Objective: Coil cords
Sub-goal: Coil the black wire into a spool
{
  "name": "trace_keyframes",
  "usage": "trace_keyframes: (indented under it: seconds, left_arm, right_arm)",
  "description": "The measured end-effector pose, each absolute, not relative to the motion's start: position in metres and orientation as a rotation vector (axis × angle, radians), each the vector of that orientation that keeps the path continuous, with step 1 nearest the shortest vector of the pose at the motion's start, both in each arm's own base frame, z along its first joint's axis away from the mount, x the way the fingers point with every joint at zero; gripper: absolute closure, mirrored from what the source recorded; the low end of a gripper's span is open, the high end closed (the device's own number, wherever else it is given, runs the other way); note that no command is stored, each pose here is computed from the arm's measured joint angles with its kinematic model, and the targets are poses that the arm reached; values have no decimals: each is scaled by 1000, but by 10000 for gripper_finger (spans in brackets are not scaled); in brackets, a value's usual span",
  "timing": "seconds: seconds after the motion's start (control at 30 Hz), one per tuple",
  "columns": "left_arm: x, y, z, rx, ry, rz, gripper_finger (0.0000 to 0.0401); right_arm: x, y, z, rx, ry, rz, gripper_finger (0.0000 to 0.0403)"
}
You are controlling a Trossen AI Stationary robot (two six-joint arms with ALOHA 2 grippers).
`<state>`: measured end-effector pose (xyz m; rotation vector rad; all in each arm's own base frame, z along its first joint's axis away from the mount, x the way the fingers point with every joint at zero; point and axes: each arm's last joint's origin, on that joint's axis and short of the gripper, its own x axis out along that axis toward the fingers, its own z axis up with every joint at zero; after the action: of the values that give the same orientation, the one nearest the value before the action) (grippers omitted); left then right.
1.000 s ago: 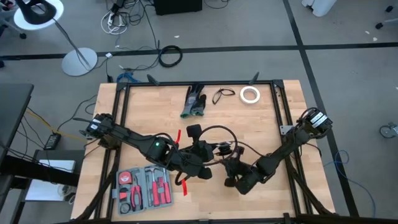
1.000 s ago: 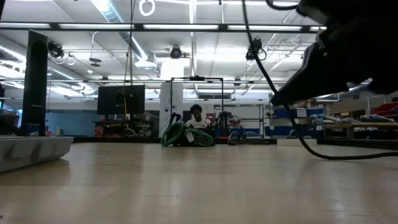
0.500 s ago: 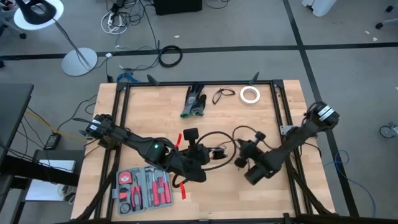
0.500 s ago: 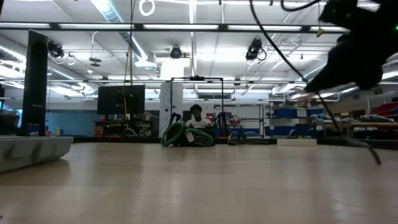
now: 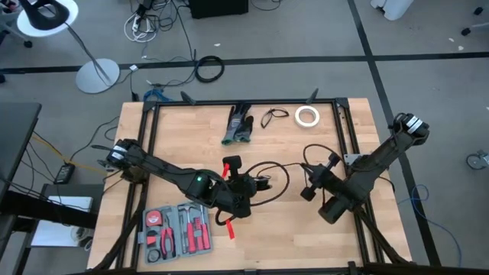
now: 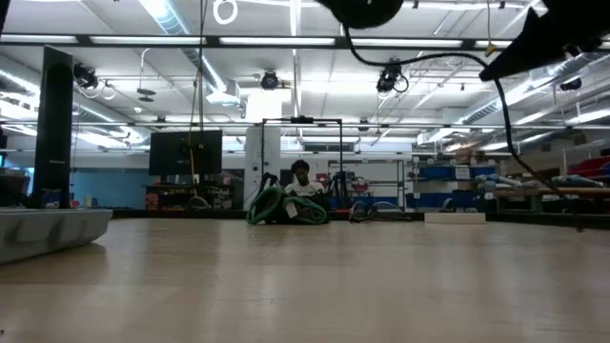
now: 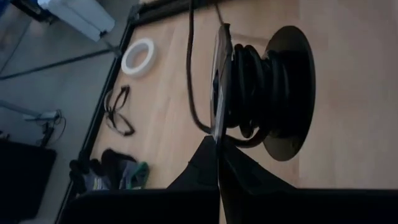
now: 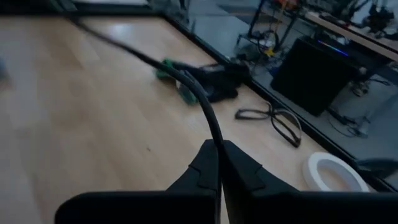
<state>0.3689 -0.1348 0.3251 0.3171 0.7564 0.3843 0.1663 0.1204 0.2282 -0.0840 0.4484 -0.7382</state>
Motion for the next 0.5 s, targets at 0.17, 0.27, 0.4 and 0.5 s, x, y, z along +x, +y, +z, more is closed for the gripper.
trace_keyframes:
  seconds: [0.17, 0.27, 0.4, 0.5]
  left_arm:
    - [372, -121, 314, 315, 794, 421, 401]
    - [373, -112, 305, 319, 825, 440, 401]
    - [376, -102, 296, 302, 846, 443, 401]
    - [380, -100, 291, 291, 835, 421, 401]
  right_arm:
    - [159, 128, 238, -59, 351, -680, 401]
    - [158, 136, 245, -45, 304, -629, 401]
    - [165, 146, 257, -68, 269, -562, 401]
    - [167, 149, 264, -132, 255, -541, 401]
